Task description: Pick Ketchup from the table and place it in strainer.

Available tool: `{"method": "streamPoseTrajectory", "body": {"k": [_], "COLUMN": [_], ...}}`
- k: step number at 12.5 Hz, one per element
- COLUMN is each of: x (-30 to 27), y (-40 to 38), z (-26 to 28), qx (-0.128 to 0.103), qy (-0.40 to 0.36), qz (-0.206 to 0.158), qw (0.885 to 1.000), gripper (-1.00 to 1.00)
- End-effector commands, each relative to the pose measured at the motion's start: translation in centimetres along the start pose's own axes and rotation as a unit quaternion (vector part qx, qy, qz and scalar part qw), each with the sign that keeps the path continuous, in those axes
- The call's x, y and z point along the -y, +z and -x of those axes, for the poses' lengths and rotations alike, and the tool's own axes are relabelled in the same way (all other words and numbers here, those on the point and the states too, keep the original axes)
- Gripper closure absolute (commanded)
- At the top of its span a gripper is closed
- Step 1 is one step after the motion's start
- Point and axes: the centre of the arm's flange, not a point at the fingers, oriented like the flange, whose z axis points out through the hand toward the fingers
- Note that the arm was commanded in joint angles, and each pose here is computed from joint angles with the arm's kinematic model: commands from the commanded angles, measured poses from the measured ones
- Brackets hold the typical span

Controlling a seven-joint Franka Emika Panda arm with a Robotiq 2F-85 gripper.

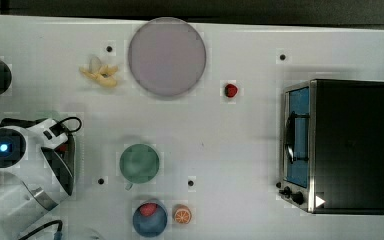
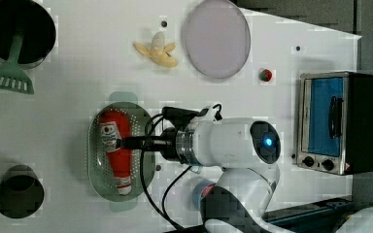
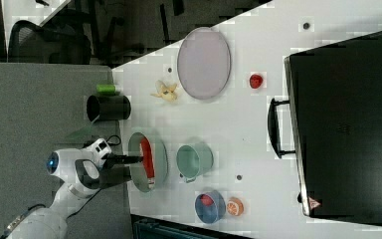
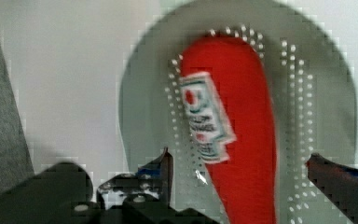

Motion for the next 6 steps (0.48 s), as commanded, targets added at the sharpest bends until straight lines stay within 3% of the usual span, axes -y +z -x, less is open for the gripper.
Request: {"method": "streamPoseTrajectory", "body": {"k": [1,6], "x": [0.4,-5.7], "y": [-7.2,-20.3], "z": [-2.0,-6.0], "qx": [-0.061,-0.104], "qy": [0.071,0.146], "qz": [-0.007,0.053], "qw": [0.996,0.982], "gripper": [-1.0,-1.0]}}
